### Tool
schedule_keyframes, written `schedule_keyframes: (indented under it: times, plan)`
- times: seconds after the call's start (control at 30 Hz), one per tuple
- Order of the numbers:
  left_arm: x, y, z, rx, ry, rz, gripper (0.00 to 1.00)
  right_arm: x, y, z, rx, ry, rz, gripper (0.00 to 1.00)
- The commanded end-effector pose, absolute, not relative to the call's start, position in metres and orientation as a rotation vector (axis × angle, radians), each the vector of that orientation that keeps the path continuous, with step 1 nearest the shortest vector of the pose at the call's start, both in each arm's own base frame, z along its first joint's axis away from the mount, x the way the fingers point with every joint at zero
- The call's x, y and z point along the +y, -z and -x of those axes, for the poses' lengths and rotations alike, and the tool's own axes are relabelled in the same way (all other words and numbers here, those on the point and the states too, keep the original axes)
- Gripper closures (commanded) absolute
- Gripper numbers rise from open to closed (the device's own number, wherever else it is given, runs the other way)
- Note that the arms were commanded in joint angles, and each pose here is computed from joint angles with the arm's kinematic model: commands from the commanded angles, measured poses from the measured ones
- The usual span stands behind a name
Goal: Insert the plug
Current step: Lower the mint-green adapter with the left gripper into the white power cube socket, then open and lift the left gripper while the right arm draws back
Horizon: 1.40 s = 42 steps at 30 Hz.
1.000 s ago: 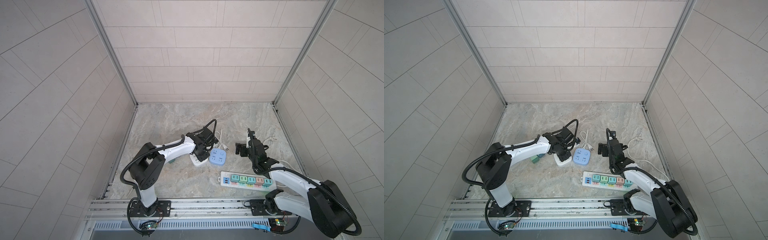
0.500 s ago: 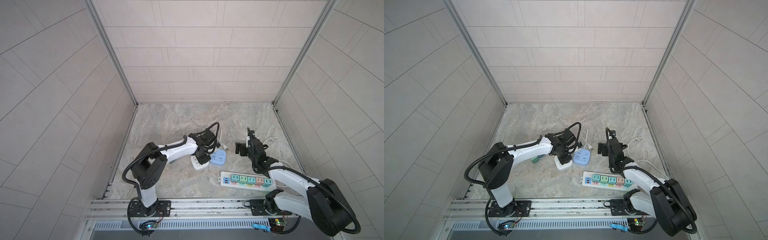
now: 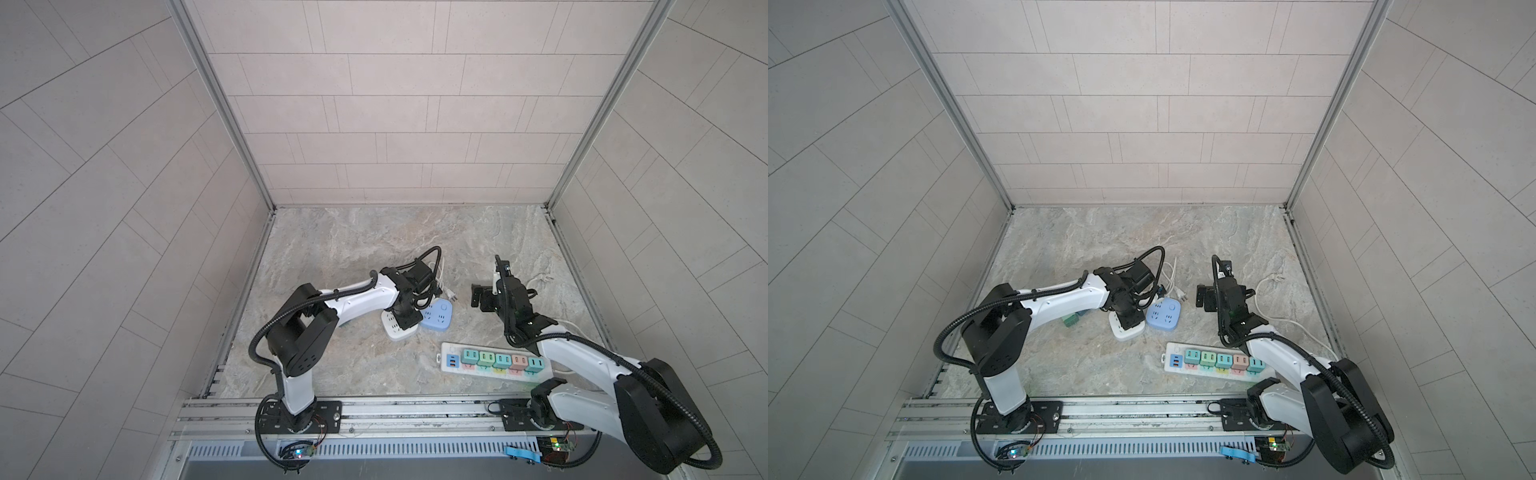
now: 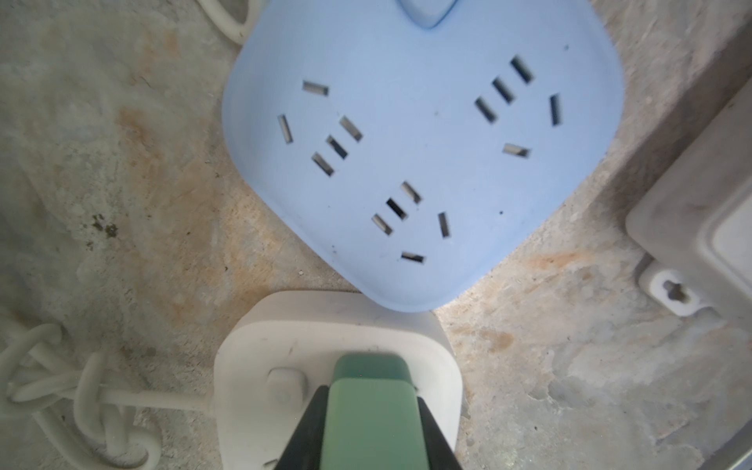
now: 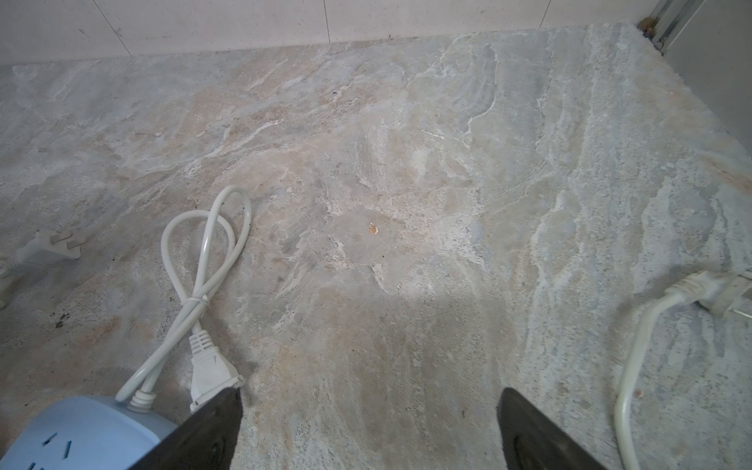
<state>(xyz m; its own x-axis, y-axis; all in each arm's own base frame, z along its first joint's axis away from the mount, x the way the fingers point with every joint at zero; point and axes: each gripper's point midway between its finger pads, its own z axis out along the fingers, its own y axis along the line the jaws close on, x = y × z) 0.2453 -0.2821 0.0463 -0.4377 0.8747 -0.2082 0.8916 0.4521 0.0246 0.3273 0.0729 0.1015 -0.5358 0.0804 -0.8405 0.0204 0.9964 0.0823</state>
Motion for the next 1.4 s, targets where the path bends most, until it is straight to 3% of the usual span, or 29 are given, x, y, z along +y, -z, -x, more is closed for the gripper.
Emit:
schedule_keyframes:
  times: [0.0,0.23,0.3,0.33,0.37,0.4,0.7,0.87,0.97,1.07,1.1,1.27,1.37]
  plan:
    - [-0.256,-0.006,-0.217,2.645,0.042,-1.674,1.00,0.073,-0.107,-0.330,2.129,-0.066,-0.070,0.00]
    - [-0.260,-0.010,-0.220,2.631,0.059,-1.650,0.97,0.071,-0.108,-0.328,2.115,-0.063,-0.081,0.00]
    - [-0.265,-0.021,-0.222,2.590,0.097,-1.612,0.86,0.071,-0.108,-0.328,2.115,-0.061,-0.080,0.00]
    - [-0.266,-0.026,-0.222,2.561,0.113,-1.599,0.75,0.071,-0.108,-0.329,2.117,-0.061,-0.078,0.00]
    - [-0.267,-0.032,-0.223,2.530,0.121,-1.582,0.53,0.072,-0.107,-0.329,2.121,-0.062,-0.075,0.00]
    - [-0.268,-0.038,-0.224,2.495,0.133,-1.564,0.49,0.072,-0.107,-0.330,2.125,-0.059,-0.074,0.00]
    - [-0.274,-0.093,-0.227,2.271,0.225,-1.449,0.48,0.069,-0.108,-0.328,2.114,-0.051,-0.090,0.00]
    - [-0.272,-0.134,-0.227,2.097,0.288,-1.324,0.41,0.067,-0.110,-0.327,2.109,-0.046,-0.101,0.00]
    - [-0.260,-0.163,-0.230,1.962,0.302,-1.152,0.34,0.053,-0.115,-0.324,2.089,0.007,-0.176,0.00]
    - [-0.237,-0.190,-0.244,1.824,0.283,-0.855,0.06,0.035,-0.124,-0.316,2.068,0.065,-0.293,0.00]
    - [-0.227,-0.192,-0.248,1.784,0.286,-0.749,0.00,0.031,-0.128,-0.313,2.059,0.078,-0.324,0.00]
    - [-0.192,-0.213,-0.256,1.720,0.310,-0.435,0.00,0.002,-0.146,-0.294,1.939,0.124,-0.507,0.00]
    - [-0.197,-0.211,-0.254,1.756,0.344,-0.478,0.00,0.007,-0.150,-0.290,1.913,0.093,-0.424,0.00]
